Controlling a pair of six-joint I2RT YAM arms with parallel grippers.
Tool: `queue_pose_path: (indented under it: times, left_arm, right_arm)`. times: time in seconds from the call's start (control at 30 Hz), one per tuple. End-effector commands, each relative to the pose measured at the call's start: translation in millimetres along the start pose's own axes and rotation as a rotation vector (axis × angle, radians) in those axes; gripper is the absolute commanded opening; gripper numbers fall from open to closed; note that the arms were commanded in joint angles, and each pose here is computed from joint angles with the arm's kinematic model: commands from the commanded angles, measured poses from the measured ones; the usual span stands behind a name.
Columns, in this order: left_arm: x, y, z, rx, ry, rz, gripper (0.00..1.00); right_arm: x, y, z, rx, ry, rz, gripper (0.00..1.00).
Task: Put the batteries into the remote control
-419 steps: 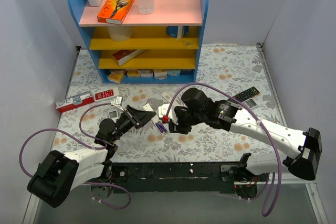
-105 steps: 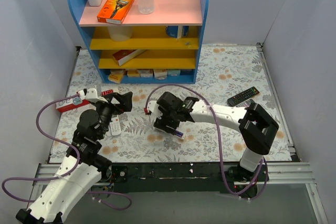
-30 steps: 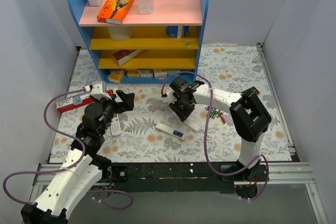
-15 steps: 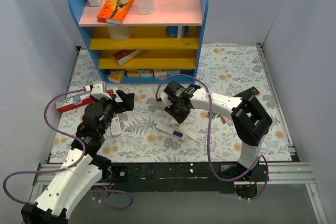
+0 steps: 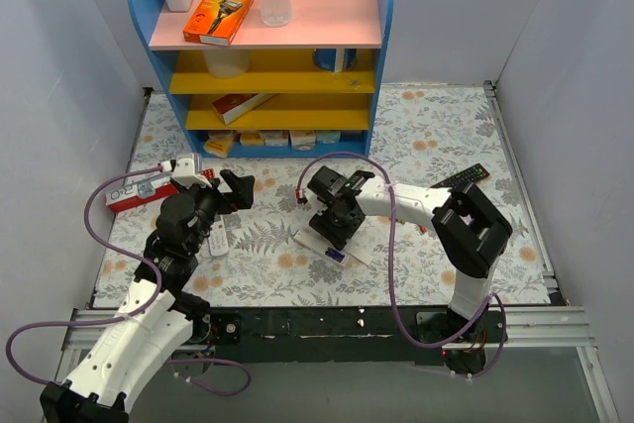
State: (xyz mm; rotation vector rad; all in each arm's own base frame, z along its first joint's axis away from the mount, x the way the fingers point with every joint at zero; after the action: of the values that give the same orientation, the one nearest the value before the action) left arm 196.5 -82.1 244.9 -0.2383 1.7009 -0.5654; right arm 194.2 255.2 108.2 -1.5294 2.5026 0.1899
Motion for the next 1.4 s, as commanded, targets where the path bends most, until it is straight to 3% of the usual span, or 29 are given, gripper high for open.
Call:
queue_pose_path:
  times: [0.0, 0.27, 0.5, 0.9, 1.0, 1.03, 1.37]
  left_arm:
    - [0, 0, 0, 0.006, -0.002, 0.01, 0.98]
    - [0, 1, 0, 0.003, -0.001, 0.011, 0.98]
    - [0, 1, 0, 0.003, -0.001, 0.011, 0.98]
    - [-1, 1, 0, 0.003, -0.003, 0.009, 0.98]
    - [-1, 1, -1, 0.004, -0.002, 0.01, 0.98]
    - [-1, 1, -1, 0.002, -0.002, 0.011, 0.98]
    - [-1, 0, -1, 0.007, -0.004, 0.009, 0.98]
  right_arm:
    - [-4, 6, -6, 0.007, -0.038, 0.002, 0.63]
    - [-1, 6, -1, 0.046, -0.015, 0.011, 0.66]
    - [2, 6, 9, 0.039, 0.004, 0.002, 0.63]
    - [9, -10, 26, 0.035, 0.046, 0.046, 0.41]
    - [8, -16, 25, 0.044, 0.047, 0.061, 0.31]
    - [7, -17, 24, 0.046, 0.043, 0.063, 0.22]
    - [-7, -16, -15, 0.062, -0.019, 0.085, 0.21]
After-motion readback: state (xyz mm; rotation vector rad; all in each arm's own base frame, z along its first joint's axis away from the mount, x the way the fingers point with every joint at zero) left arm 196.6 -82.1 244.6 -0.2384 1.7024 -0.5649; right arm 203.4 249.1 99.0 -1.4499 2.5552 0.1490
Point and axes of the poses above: each gripper's point midway between its finger pads, its own z axis out along the fingers, its own y axis along the line the jaws close on, x = y × z, the point moved 8 cm from there along -z, back along the fingers, and after that the axes turned 7 degrees about -z, right-handed, at the moved point
